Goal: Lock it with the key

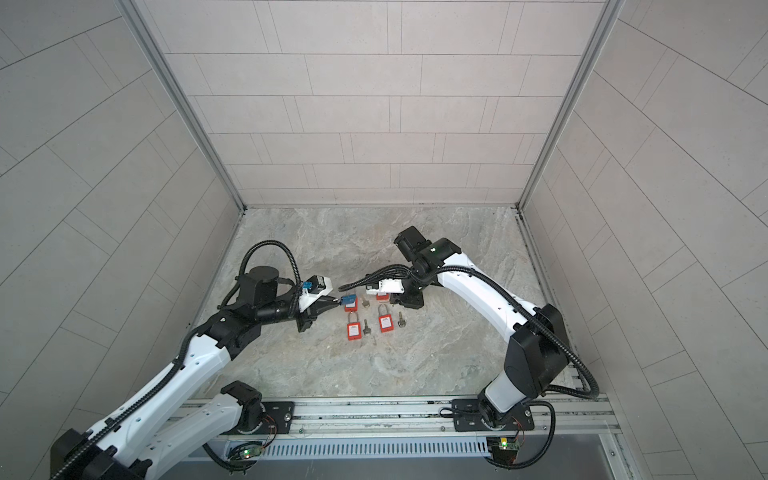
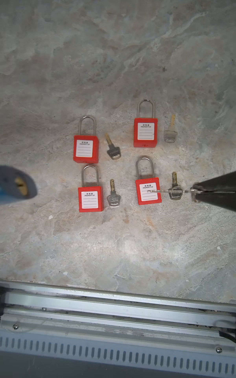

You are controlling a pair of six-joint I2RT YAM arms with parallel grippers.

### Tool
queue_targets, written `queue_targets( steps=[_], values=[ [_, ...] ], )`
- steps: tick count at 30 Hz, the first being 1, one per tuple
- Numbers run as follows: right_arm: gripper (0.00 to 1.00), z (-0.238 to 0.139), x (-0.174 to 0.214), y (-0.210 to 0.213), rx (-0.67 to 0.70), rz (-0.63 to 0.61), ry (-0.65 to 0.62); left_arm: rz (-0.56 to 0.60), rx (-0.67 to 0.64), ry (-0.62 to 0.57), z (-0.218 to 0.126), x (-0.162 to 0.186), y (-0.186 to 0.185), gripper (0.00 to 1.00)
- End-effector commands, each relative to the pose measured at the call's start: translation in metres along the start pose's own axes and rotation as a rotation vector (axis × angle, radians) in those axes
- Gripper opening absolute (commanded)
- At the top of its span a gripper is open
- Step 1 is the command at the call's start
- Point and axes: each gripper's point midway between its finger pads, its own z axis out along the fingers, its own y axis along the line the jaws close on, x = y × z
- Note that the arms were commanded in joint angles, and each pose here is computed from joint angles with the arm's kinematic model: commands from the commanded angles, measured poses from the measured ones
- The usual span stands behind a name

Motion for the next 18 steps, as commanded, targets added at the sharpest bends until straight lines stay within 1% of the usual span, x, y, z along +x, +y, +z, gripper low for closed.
queue_targets(
  steps=[1, 3, 6, 9, 12, 15, 18],
  values=[
    [0.00, -0.010, -0.006, -0.013, 0.090, 0.077, -0.044, 0.029, 0.035, 0.124, -0.011, 0.011, -0.001, 0.00],
    [0.00, -0.008, -0.005, -0.022, 0.126, 0.153, -0.059, 0.015, 0.049, 0.252, -0.016, 0.027, -0.001, 0.00],
    [0.00, -0.006, -0.003, -0.031, 0.167, 0.244, -0.062, -0.025, 0.084, 0.410, -0.021, 0.046, 0.001, 0.00],
    [0.00, -0.004, 0.001, -0.034, 0.189, 0.303, -0.058, -0.054, 0.110, 0.567, -0.027, 0.063, 0.006, 0.00],
    [0.00, -0.007, 0.002, -0.032, 0.207, 0.332, -0.074, -0.074, 0.101, 0.704, -0.032, 0.078, 0.016, 0.00],
    [0.00, -0.013, 0.002, -0.032, 0.258, 0.347, -0.117, -0.089, 0.102, 0.773, -0.027, 0.088, 0.026, 0.00],
    [0.00, -0.018, 0.000, -0.031, 0.290, 0.387, -0.156, -0.100, 0.134, 0.806, -0.016, 0.094, 0.034, 0.00]
  ],
)
